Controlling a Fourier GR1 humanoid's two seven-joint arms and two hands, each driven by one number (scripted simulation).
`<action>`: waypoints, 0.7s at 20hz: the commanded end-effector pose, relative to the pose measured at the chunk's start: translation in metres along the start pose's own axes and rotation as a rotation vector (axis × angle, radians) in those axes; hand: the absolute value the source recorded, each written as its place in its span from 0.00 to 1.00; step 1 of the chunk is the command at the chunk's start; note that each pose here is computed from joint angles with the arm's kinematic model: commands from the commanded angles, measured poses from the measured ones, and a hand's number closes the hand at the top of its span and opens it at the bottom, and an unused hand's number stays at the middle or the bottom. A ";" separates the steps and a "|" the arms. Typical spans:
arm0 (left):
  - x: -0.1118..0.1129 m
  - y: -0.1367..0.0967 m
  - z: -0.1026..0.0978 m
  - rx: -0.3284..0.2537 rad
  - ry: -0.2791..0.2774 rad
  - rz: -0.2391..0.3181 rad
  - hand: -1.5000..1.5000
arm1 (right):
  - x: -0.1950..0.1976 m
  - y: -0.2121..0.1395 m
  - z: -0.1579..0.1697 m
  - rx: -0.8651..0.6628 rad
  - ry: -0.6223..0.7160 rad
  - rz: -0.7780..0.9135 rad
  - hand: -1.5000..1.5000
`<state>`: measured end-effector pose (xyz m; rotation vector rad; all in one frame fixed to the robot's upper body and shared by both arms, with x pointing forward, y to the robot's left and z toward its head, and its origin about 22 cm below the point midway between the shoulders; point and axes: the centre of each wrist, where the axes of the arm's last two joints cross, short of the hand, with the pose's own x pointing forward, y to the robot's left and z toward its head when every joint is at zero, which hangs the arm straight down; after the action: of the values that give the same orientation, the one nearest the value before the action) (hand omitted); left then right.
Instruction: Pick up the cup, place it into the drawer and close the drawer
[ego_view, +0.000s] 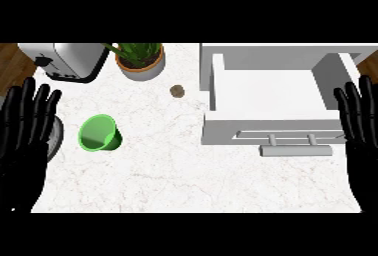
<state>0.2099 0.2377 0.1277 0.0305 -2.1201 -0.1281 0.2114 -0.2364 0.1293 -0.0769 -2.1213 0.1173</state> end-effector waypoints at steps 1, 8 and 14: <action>-0.017 0.003 -0.008 0.000 0.037 -0.001 0.00 | -0.005 0.010 0.020 0.018 0.043 0.000 0.00; -0.037 0.010 -0.024 0.072 0.121 0.185 0.00 | -0.002 0.012 0.001 0.108 0.108 -0.172 0.00; -0.028 0.015 -0.024 0.108 0.105 0.197 0.00 | 0.007 0.011 -0.002 0.091 0.121 -0.166 0.00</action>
<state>0.2542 0.2412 0.1034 -0.0826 -2.0163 0.0630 0.2178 -0.2312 0.1304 0.1213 -2.0054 0.1177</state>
